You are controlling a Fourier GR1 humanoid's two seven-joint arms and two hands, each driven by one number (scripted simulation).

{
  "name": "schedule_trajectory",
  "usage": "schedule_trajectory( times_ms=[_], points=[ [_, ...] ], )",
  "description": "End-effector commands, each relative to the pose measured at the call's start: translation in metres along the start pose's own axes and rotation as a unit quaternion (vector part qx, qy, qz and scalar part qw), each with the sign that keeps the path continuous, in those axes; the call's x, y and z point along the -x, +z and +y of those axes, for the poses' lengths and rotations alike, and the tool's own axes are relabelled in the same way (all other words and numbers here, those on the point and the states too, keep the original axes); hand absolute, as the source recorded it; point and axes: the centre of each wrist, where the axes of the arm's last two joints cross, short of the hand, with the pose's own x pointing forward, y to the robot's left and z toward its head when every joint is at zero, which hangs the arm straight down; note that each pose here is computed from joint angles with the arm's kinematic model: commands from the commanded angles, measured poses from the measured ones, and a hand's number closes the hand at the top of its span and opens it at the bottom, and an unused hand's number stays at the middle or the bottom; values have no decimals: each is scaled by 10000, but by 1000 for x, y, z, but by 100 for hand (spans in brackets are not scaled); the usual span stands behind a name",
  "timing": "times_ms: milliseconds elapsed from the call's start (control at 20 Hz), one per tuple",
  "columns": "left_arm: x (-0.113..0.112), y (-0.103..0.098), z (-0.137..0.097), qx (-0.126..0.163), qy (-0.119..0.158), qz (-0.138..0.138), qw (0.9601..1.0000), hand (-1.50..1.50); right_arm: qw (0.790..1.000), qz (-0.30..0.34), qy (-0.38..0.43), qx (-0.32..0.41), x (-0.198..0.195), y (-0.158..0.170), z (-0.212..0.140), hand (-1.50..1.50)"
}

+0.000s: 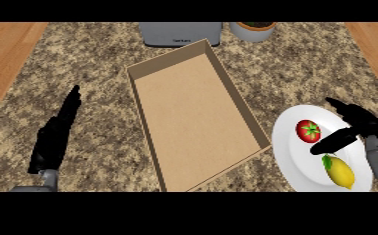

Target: Pick the tomato from the plate and place it in the cardboard box

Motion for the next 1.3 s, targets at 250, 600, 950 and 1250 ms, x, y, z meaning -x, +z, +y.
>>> schedule_trajectory(
  times_ms=[250, 600, 950, 1250],
  points=[
    [9, 11, -5, 77, -59, -22, 9999, 0, 10000, 18, -54, -10, 9, -12, -4, -150],
    [5, 0, -20, 5, -16, -55, 10000, 0, 9999, 21, -163, 41, 8, -13, 42, -150],
    [-5, -4, -7, 75, -35, -31, 10000, 0, 9995, 110, 195, -200, 12, -26, 34, -150],
    [-1, 8, -25, 76, -21, 7, 10000, 0, 9997, -100, -131, -170, 13, -23, 47, 150]
  ],
)
